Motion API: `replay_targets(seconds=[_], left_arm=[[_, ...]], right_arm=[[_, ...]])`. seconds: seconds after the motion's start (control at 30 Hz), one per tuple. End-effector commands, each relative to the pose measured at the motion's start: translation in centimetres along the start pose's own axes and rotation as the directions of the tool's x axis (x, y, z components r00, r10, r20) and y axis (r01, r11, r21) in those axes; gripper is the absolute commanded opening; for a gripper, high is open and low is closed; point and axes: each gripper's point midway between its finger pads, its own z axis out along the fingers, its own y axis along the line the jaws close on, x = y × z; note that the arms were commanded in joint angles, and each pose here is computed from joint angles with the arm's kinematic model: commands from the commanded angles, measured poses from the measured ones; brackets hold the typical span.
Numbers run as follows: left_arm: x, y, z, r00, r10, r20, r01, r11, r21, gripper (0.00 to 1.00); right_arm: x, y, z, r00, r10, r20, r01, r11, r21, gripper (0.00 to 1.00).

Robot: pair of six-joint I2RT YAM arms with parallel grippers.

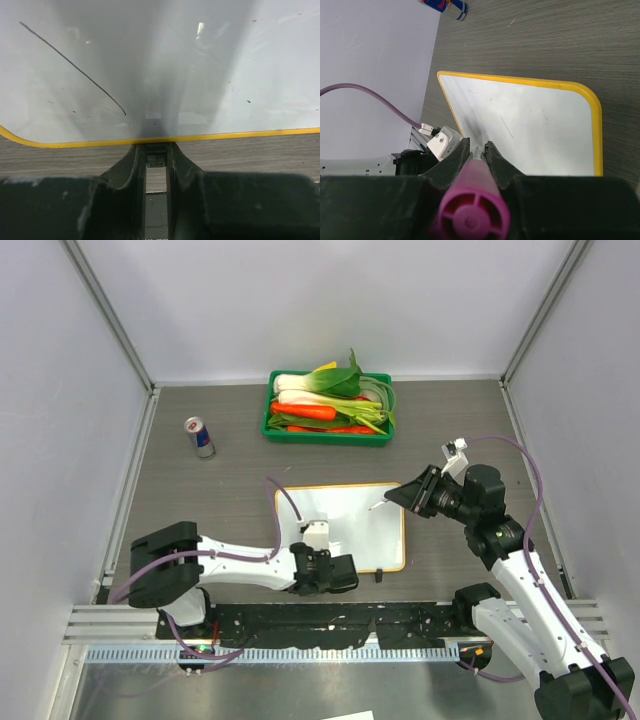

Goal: Write a sentence on the whiteboard
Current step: Move the whiteboard to the center of the board.

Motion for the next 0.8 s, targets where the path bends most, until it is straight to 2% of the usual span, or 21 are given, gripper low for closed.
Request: replay_targets(seconds=[0.0, 0.03, 0.07, 0.1, 0.17, 0.23, 0.43, 0.77], left_arm=[[1.5, -1.5, -1.4, 0.997, -0.02, -0.08, 0.025, 0.998, 0.06, 0.25], [1.4, -1.7, -1.6, 0.996, -0.023, -0.083, 0.029, 0.997, 0.076, 0.31], [1.4, -1.8, -1.8, 0.996, -0.026, -0.085, 0.034, 0.995, 0.089, 0.45], [1.3, -1.9, -1.9, 0.996, -0.032, -0.084, 0.04, 0.994, 0.101, 0.54], [1.3, -1.9, -2.2, 0.996, -0.038, -0.086, 0.048, 0.992, 0.118, 0.65], [1.1, -1.8, -2.7, 0.996, -0.037, -0.083, 0.048, 0.99, 0.13, 0.73], [-0.9, -2.1, -5.5, 0.999, -0.041, -0.029, 0.047, 0.976, 0.212, 0.82], [-3.7, -2.4, -10.4, 0.999, -0.001, 0.051, -0.019, 0.918, 0.395, 0.86]], right_arm=[[-0.8, 0.3, 0.0, 0.999, -0.033, 0.024, 0.033, 0.999, -0.005, 0.01], [-0.9, 0.4, 0.0, 0.999, -0.036, 0.026, 0.036, 0.999, -0.005, 0.01], [-0.9, 0.3, 0.0, 0.999, -0.037, 0.025, 0.037, 0.999, -0.004, 0.02], [-1.0, 0.4, 0.1, 0.999, -0.036, 0.024, 0.036, 0.999, -0.003, 0.02], [-1.1, 0.6, 0.1, 0.999, -0.038, 0.025, 0.038, 0.999, -0.006, 0.02], [-1.3, 0.8, 0.1, 0.999, -0.043, 0.025, 0.043, 0.999, -0.009, 0.02], [-1.5, 1.3, 0.1, 0.998, -0.057, 0.021, 0.058, 0.998, -0.024, 0.01], [0.0, 0.7, -0.1, 0.998, -0.056, -0.022, 0.055, 0.998, -0.035, 0.01]])
